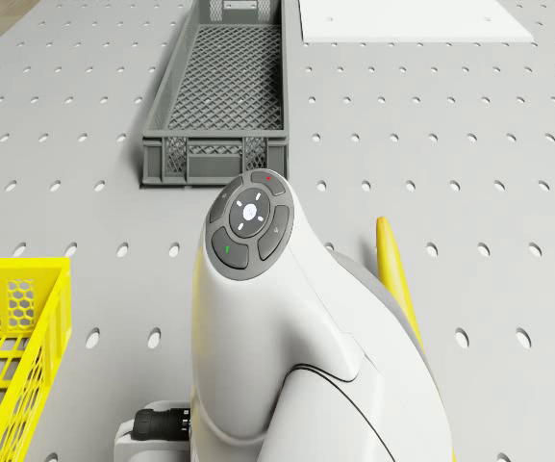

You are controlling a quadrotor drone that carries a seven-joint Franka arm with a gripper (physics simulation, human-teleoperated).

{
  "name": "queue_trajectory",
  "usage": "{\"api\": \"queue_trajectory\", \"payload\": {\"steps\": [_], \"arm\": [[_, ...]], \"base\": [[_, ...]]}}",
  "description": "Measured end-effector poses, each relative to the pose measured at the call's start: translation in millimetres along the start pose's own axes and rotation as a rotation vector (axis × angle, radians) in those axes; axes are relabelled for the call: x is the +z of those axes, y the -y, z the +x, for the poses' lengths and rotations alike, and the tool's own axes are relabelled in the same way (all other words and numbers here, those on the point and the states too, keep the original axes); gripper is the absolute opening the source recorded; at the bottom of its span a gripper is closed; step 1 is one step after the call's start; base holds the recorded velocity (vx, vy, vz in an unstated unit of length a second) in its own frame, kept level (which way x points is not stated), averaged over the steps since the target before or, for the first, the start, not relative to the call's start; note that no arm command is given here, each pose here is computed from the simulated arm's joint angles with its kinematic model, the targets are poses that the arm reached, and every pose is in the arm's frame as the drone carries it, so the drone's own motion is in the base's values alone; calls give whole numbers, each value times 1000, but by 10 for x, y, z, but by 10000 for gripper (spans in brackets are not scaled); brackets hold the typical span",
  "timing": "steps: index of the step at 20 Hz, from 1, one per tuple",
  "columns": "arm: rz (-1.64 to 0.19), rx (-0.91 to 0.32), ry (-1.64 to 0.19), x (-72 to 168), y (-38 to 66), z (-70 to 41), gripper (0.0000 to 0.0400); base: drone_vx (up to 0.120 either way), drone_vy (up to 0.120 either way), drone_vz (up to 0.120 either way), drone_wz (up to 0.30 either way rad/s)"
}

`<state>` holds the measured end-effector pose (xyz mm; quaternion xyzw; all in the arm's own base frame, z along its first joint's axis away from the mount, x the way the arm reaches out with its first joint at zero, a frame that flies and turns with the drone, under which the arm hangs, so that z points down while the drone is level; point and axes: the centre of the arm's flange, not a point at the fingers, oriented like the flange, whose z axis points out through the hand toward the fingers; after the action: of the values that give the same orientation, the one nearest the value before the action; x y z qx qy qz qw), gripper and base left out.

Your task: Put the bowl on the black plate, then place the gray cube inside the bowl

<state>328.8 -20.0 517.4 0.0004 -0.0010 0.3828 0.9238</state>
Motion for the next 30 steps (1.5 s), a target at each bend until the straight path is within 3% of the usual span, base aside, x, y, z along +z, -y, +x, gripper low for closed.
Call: {"api": "queue_trajectory", "payload": {"steps": [7,14,21,25,30], "arm": [[0,0,0,128,5,5,400],[0,0,0,163,77,77,400],[0,0,0,171,115,74,400],[0,0,0,172,131,64,310],[0,0,0,173,138,59,267]], "base": [[0,0,0,0],[0,0,0,0],[0,0,0,0],[0,0,0,0],[0,0,0,0]]}}
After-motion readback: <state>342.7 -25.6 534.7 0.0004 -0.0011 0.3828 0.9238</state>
